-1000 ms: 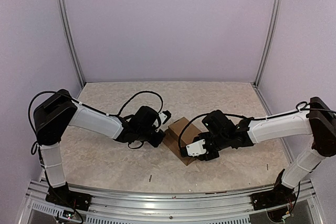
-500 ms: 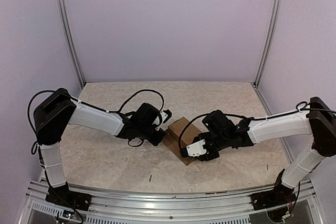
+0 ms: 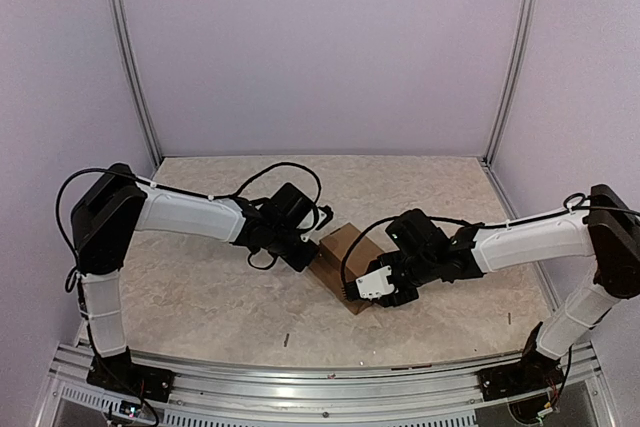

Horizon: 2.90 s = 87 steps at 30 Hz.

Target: Fold the paper box

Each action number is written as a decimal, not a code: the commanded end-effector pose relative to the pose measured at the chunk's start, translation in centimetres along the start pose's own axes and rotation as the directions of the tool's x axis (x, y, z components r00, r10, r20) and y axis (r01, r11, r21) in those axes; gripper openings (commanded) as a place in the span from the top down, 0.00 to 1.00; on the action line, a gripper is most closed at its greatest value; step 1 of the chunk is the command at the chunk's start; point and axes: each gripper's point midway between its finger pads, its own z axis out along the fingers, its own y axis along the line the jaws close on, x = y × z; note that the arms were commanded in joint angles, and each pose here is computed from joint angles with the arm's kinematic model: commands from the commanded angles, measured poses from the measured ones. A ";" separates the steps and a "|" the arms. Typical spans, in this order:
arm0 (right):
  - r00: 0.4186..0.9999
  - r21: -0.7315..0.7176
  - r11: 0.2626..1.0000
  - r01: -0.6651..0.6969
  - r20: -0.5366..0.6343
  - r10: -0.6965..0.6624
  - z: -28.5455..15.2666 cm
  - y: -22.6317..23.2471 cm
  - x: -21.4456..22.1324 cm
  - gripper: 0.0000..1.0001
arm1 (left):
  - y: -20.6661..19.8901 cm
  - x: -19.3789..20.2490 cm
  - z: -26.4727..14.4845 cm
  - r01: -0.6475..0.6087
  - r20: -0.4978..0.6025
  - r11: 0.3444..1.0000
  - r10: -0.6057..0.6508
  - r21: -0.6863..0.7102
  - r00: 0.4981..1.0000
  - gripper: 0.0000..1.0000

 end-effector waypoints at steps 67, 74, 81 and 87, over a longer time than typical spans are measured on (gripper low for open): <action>0.980 -0.272 0.951 -0.147 -0.171 0.102 2.2 7.1 3.8 0.55 | -2.9 0.8 1.2 0.006 -0.318 0.984 0.052 0.180 0.947 1.00; 0.984 -0.297 0.946 -0.127 -0.158 0.083 2.3 7.7 3.7 0.55 | -2.8 -0.2 0.7 -0.019 -0.302 0.982 0.076 0.187 0.950 1.00; 0.985 -0.303 0.946 -0.119 -0.154 0.074 2.3 7.8 3.6 0.55 | -3.2 -0.9 1.4 -0.024 -0.302 0.976 0.090 0.216 0.949 1.00; 0.986 -0.302 0.951 -0.073 -0.164 0.024 2.5 8.3 3.2 0.55 | -3.6 -1.3 2.1 -0.013 -0.311 0.971 0.089 0.238 0.946 1.00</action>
